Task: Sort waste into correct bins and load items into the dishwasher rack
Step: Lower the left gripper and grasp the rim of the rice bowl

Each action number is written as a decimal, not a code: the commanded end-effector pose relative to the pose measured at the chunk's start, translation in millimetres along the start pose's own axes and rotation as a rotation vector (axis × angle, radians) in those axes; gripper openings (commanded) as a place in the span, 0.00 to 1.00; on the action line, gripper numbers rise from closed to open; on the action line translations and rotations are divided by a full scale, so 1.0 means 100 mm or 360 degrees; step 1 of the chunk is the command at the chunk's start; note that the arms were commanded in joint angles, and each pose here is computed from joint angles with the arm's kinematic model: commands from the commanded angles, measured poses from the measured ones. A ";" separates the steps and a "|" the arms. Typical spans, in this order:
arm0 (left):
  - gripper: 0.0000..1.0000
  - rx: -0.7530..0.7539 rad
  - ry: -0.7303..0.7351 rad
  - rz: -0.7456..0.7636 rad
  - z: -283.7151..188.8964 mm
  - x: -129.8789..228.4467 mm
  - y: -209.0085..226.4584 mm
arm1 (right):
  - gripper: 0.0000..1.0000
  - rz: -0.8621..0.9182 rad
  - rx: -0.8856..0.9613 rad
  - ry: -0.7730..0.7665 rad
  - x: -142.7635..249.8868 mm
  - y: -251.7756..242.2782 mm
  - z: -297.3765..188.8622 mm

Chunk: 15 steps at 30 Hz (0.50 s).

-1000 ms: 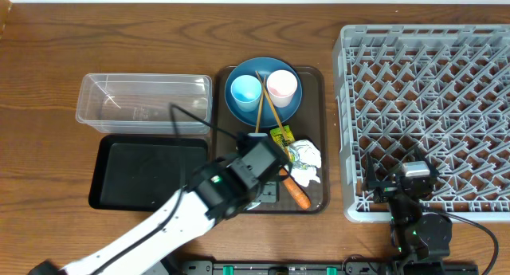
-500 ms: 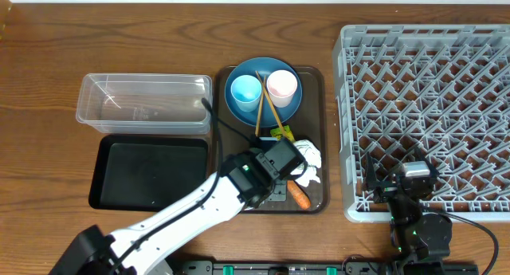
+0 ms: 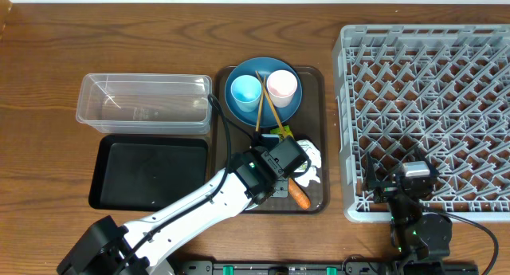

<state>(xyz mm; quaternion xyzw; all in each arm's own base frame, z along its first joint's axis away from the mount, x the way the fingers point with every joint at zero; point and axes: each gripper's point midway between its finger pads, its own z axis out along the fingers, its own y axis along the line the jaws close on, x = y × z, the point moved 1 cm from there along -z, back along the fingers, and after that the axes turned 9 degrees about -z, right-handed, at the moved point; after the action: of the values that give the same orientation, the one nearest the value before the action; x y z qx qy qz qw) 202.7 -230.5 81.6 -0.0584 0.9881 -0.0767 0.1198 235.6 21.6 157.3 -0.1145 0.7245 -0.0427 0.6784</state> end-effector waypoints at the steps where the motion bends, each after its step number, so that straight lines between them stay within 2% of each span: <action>1: 0.37 -0.0064 -0.0043 0.0001 0.06 -0.01 0.09 | 0.99 -0.0021 -0.0009 -0.0005 0.00 0.01 0.00; 15: 0.37 -0.0105 -0.0017 0.0007 0.17 0.01 0.09 | 0.99 -0.0021 -0.0009 -0.0005 0.00 0.01 0.00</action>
<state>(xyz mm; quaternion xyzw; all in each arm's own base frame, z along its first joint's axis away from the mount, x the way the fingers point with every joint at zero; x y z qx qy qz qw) 208.0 -230.8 77.7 -0.0600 0.9872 -0.0698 0.1299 235.6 21.6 157.3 -0.1145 0.7245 -0.0427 0.6784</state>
